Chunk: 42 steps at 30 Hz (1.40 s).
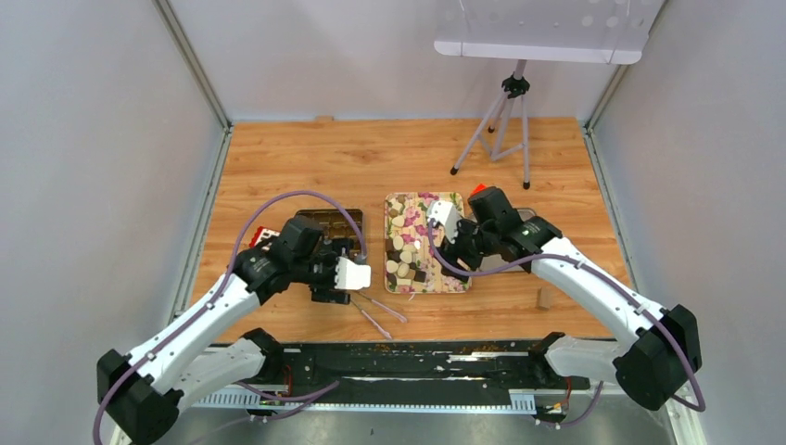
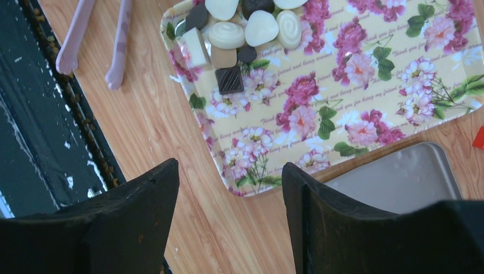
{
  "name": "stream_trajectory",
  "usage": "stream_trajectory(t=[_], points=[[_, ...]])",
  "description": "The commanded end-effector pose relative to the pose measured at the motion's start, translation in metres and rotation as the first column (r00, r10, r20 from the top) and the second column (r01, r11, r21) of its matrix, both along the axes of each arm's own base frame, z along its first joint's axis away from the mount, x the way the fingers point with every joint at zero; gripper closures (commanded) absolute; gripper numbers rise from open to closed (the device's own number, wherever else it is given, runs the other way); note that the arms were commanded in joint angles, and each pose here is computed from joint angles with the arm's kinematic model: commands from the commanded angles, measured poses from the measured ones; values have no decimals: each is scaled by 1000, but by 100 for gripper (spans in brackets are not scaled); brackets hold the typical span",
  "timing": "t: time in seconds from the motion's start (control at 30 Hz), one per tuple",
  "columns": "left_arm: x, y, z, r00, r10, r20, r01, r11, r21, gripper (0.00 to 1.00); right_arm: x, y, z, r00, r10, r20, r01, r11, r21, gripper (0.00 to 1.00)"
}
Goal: Pack the chocolate
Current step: Pick up the clamp from the center of the board.
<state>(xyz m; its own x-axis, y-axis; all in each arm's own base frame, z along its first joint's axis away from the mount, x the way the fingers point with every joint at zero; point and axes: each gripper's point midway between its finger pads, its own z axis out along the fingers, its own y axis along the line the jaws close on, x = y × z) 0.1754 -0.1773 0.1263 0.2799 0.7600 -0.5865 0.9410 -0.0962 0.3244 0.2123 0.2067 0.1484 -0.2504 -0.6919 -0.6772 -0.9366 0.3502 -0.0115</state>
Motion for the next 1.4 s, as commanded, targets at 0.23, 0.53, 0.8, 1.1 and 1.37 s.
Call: stream_trajectory(t=[0.23, 0.53, 0.8, 1.1, 1.37], points=[[55, 53, 58, 766, 643, 2, -635, 756, -157, 6, -4, 38, 13, 985, -133, -114, 154, 968, 200, 41], [77, 35, 112, 536, 701, -470, -829, 334, -448, 1, -5, 66, -15, 986, -59, -157, 72, 994, 77, 43], [96, 88, 89, 415, 860, -297, -877, 292, -381, 0, -33, 111, -43, 981, 51, -187, -51, 999, 7, 41], [101, 106, 95, 318, 865, -387, -894, 138, -426, 0, -57, 128, -73, 965, 76, -252, -92, 994, -54, 40], [102, 115, 103, 314, 876, -365, -882, 127, -454, 0, -65, 137, -91, 961, 92, -261, -119, 989, -87, 41]])
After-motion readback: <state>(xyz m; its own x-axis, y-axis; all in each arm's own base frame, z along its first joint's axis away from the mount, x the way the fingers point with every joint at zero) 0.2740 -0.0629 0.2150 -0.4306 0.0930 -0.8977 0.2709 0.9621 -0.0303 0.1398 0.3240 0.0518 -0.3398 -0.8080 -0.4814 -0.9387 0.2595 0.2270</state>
